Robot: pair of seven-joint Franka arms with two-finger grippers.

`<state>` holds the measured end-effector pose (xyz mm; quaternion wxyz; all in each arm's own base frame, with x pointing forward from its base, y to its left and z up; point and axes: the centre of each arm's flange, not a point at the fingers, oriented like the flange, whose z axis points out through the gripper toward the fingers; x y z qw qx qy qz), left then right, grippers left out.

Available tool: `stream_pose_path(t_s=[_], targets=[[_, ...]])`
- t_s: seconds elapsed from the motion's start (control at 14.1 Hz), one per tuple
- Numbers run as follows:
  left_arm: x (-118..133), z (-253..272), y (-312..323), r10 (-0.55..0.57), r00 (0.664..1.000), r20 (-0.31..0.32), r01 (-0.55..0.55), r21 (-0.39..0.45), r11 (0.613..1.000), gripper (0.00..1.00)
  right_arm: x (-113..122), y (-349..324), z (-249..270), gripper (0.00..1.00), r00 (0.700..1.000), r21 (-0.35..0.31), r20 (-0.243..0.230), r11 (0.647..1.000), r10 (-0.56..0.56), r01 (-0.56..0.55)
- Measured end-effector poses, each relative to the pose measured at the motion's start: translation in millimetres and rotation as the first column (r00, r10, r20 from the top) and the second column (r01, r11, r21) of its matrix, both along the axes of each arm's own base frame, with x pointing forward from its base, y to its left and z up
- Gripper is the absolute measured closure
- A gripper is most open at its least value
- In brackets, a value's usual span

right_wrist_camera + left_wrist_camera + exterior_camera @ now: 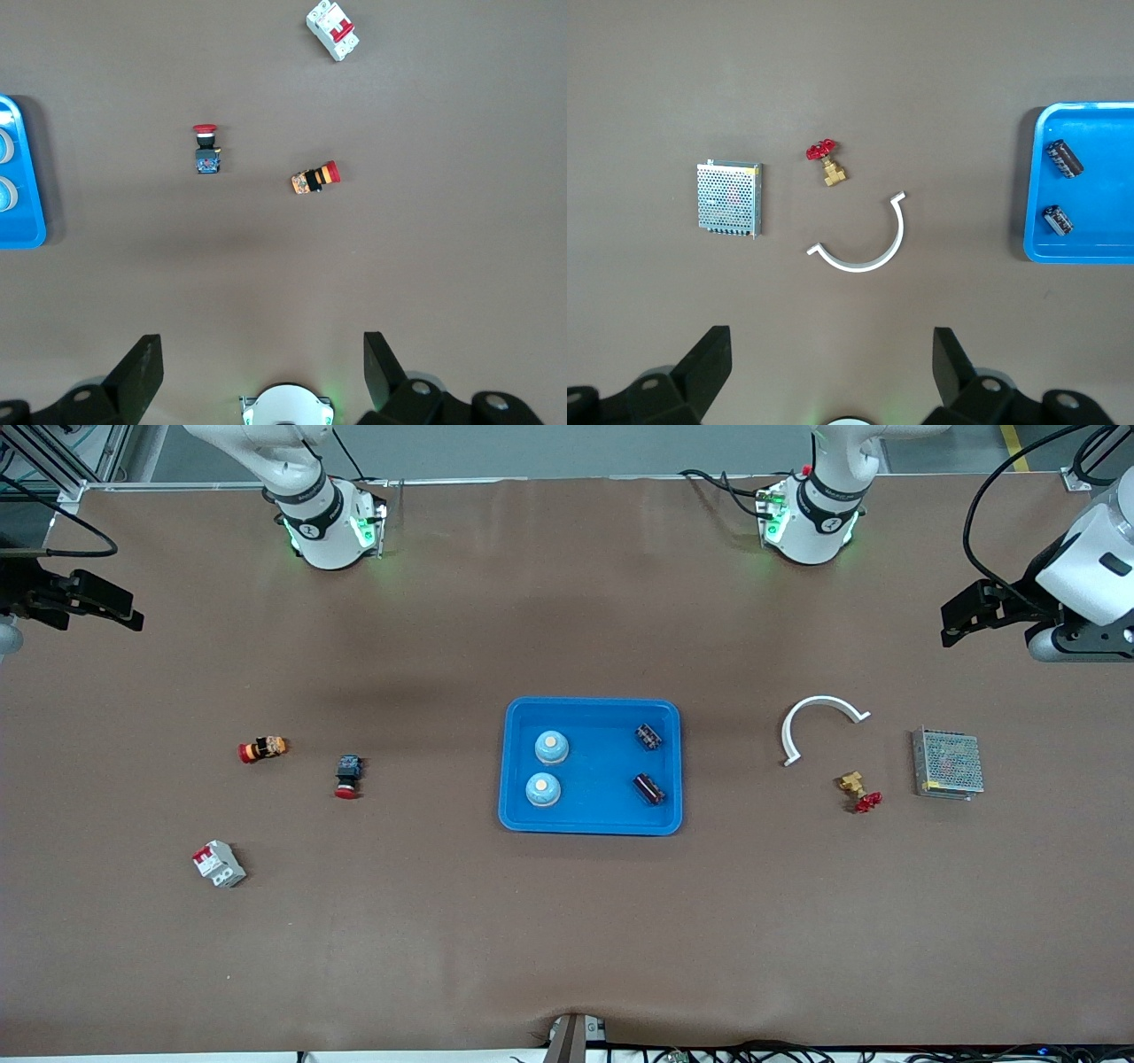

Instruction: Place electrolytic capacitor and blue bell in tray

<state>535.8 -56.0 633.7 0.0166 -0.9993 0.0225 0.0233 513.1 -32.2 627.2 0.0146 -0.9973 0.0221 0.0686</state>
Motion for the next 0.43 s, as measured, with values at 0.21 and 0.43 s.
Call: stream_pose_path(t_s=[0.21,0.43], targets=[[0.1,-0.1,0.0,0.0,1.0,0.0,0.0,0.0,1.0,0.0,-0.3,-2.8,0.0,0.0,1.0,-0.001,0.0,1.0,-0.005,0.005],[0.2,-0.4,0.0,0.0,1.0,-0.001,0.0,0.0,1.0,0.0,-0.3,-2.8,0.0,0.0,1.0,-0.001,0.0,1.0,-0.005,0.005]])
